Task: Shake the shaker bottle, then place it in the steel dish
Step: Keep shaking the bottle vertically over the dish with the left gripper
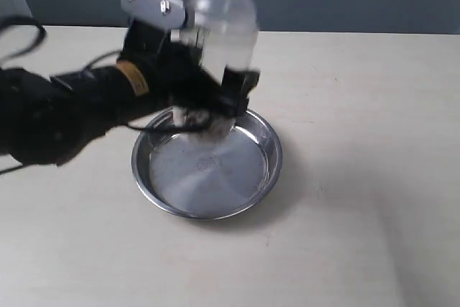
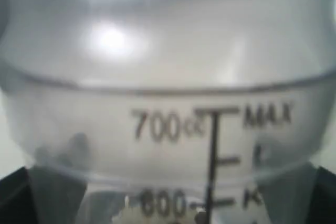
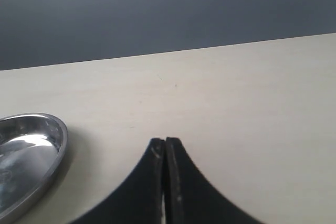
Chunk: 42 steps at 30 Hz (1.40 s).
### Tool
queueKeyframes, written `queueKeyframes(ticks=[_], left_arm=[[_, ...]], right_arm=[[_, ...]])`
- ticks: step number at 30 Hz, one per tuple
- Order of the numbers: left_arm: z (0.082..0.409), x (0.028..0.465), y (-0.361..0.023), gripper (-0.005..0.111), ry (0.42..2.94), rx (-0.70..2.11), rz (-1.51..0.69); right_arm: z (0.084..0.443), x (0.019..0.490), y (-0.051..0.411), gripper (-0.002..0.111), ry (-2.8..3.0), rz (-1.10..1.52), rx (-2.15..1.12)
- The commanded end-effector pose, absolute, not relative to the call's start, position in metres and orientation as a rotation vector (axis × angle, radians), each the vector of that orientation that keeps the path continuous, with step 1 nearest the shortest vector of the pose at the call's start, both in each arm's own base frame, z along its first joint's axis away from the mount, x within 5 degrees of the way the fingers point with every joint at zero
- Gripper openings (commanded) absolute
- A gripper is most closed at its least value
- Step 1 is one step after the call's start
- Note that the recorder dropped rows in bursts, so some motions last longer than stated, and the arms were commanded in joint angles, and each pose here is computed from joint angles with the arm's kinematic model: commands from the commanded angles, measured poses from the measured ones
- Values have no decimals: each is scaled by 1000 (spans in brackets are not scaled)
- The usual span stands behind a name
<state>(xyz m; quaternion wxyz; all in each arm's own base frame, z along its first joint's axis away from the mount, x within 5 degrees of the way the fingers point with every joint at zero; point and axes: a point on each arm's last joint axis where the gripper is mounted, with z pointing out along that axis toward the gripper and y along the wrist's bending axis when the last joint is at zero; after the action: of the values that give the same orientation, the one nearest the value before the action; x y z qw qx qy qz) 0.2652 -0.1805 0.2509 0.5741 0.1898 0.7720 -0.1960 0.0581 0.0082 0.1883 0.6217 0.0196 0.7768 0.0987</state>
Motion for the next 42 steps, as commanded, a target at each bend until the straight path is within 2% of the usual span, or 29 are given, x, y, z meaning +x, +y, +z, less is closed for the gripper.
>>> queueKeyframes(ticks=[1,3,4,6,7,9,10,13,14,15,18,19,20,21,24,25,26,27,28,29,30,31,32,33,35,36,38,39,42], left_arm=[[269,263,-182,0,1765,401,-491],[234,266,-181,0,1870,377,-472],[235,267,-182,0,1845,354,-486],[270,264,-186,0,1653,367,-525],[300,259,-187,0,1527,395,-541],[313,256,-187,0,1532,426,-534],[301,256,-186,0,1617,425,-528],[215,263,-178,0,1959,428,-442],[206,266,-177,0,1989,381,-452],[213,267,-177,0,1949,347,-474],[288,264,-181,0,1602,390,-531],[307,262,-180,0,1561,391,-538],[308,262,-180,0,1599,392,-535],[293,261,-179,0,1683,405,-520],[205,265,-173,0,2013,360,-459],[198,269,-173,0,2007,276,-495],[217,268,-178,0,1907,305,-524],[278,265,-184,0,1649,387,-566],[298,263,-184,0,1590,404,-568],[297,263,-184,0,1674,416,-550],[276,264,-184,0,1771,444,-522],[218,265,-183,0,1990,447,-478],[206,267,-183,0,2031,397,-488],[227,267,-187,0,1928,381,-531],[298,261,-189,0,1641,459,-559],[300,260,-186,0,1666,456,-551],[228,260,-182,0,1951,473,-487],[204,261,-179,0,2032,397,-491],[238,259,-182,0,1844,394,-542]], right_arm=[[189,59,8,-1,1778,226,42],[189,59,8,-1,1778,226,42],[189,59,8,-1,1778,226,42],[189,59,8,-1,1778,226,42],[189,59,8,-1,1778,226,42],[189,59,8,-1,1778,226,42],[189,59,8,-1,1778,226,42],[189,59,8,-1,1773,226,42],[189,59,8,-1,1773,226,42],[189,59,8,-1,1773,226,42],[189,59,8,-1,1773,226,42],[189,59,8,-1,1773,226,42],[189,59,8,-1,1773,226,42],[189,59,8,-1,1773,226,42],[189,59,8,-1,1773,226,42],[189,59,8,-1,1773,226,42],[189,59,8,-1,1773,226,42],[189,59,8,-1,1773,226,42],[189,59,8,-1,1773,226,42],[189,59,8,-1,1780,226,42],[189,59,8,-1,1780,226,42],[189,59,8,-1,1780,226,42],[189,59,8,-1,1780,226,42],[189,59,8,-1,1780,226,42],[189,59,8,-1,1780,226,42],[189,59,8,-1,1780,226,42],[189,59,8,-1,1780,226,42],[189,59,8,-1,1780,226,42],[189,59,8,-1,1778,226,42]])
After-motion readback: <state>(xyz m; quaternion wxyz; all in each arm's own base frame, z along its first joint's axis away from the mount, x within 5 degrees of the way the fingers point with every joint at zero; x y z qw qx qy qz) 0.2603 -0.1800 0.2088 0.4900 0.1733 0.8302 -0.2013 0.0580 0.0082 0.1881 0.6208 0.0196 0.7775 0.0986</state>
